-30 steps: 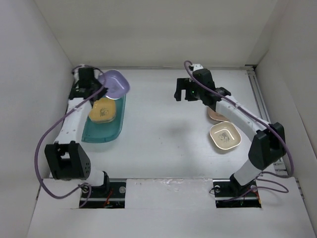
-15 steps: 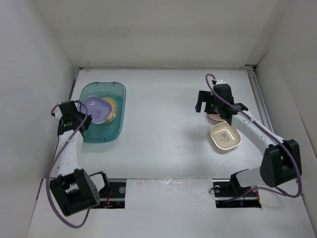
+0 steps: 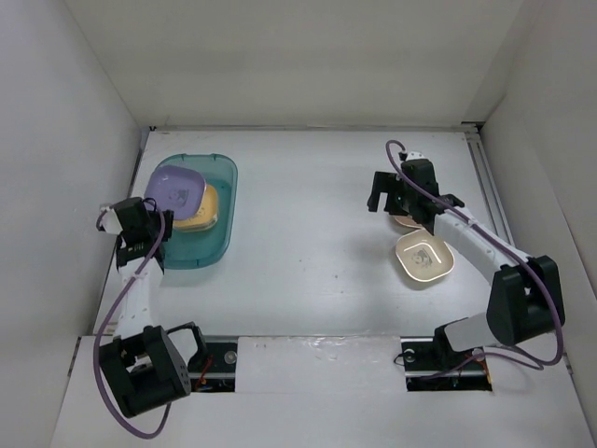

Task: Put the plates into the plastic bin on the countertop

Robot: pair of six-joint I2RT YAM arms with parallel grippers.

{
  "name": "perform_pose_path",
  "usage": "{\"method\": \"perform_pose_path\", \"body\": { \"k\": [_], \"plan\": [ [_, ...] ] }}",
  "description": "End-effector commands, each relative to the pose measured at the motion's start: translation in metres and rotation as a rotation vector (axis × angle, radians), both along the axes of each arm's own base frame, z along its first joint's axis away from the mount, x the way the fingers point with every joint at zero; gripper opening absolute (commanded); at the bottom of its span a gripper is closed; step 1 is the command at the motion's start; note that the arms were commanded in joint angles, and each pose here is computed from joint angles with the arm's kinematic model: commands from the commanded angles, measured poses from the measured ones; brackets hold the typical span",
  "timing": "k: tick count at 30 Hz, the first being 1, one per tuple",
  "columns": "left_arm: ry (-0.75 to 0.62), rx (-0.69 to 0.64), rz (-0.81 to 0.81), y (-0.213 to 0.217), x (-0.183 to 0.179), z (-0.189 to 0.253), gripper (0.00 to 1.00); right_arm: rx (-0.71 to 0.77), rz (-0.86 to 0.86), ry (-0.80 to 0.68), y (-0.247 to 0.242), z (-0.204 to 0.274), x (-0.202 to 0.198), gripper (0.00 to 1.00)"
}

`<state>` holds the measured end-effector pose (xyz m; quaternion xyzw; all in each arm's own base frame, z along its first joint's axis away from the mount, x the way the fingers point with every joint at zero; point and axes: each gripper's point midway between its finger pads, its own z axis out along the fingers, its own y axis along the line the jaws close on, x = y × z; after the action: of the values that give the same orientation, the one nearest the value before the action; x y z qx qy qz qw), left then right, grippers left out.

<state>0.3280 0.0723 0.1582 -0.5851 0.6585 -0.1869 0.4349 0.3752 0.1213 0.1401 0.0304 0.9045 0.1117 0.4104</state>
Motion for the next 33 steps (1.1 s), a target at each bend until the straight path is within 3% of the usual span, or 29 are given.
{"method": "perform_pose_path", "body": {
  "k": [1,9,12,15,16,17,19,21,22,23,26,33],
  "plan": [
    [-0.151,-0.069,0.049,0.001,0.016,0.016,0.00,0.034,-0.006,-0.073,0.004,0.020,0.016,1.00],
    [-0.162,-0.153,0.062,-0.007,0.036,0.004,0.00,0.048,0.009,-0.080,0.008,0.022,0.017,1.00],
    [-0.099,-0.182,0.041,-0.012,0.044,-0.008,0.07,0.053,0.009,-0.099,0.007,0.030,0.016,1.00],
    [-0.061,-0.201,0.012,-0.017,0.045,-0.016,0.07,0.047,0.000,-0.100,0.005,0.031,0.014,1.00],
    [-0.060,-0.201,0.012,-0.017,0.045,-0.016,0.14,0.040,0.006,-0.102,0.004,0.031,0.014,1.00],
    [-0.060,-0.201,0.012,-0.018,0.043,-0.016,0.28,0.040,0.006,-0.102,0.004,0.031,0.014,1.00],
    [-0.095,-0.178,-0.011,-0.019,0.044,-0.005,0.65,0.036,0.006,-0.090,0.004,0.029,0.012,1.00],
    [-0.137,-0.179,-0.038,-0.024,0.042,0.011,0.81,0.033,-0.003,-0.101,0.003,0.033,0.015,1.00],
    [-0.133,-0.187,-0.047,-0.027,0.038,0.013,0.95,0.023,-0.021,-0.094,-0.003,0.031,0.015,1.00],
    [-0.133,-0.176,-0.054,-0.028,0.035,0.015,1.00,0.023,-0.021,-0.094,-0.003,0.031,0.015,1.00],
    [-0.194,-0.138,-0.083,-0.032,0.026,0.046,1.00,0.010,-0.139,-0.058,-0.031,0.022,0.018,1.00],
    [-0.263,0.046,-0.258,-0.047,0.013,0.098,1.00,-0.016,-0.502,-0.014,-0.143,-0.004,0.022,1.00]
  ]
}}
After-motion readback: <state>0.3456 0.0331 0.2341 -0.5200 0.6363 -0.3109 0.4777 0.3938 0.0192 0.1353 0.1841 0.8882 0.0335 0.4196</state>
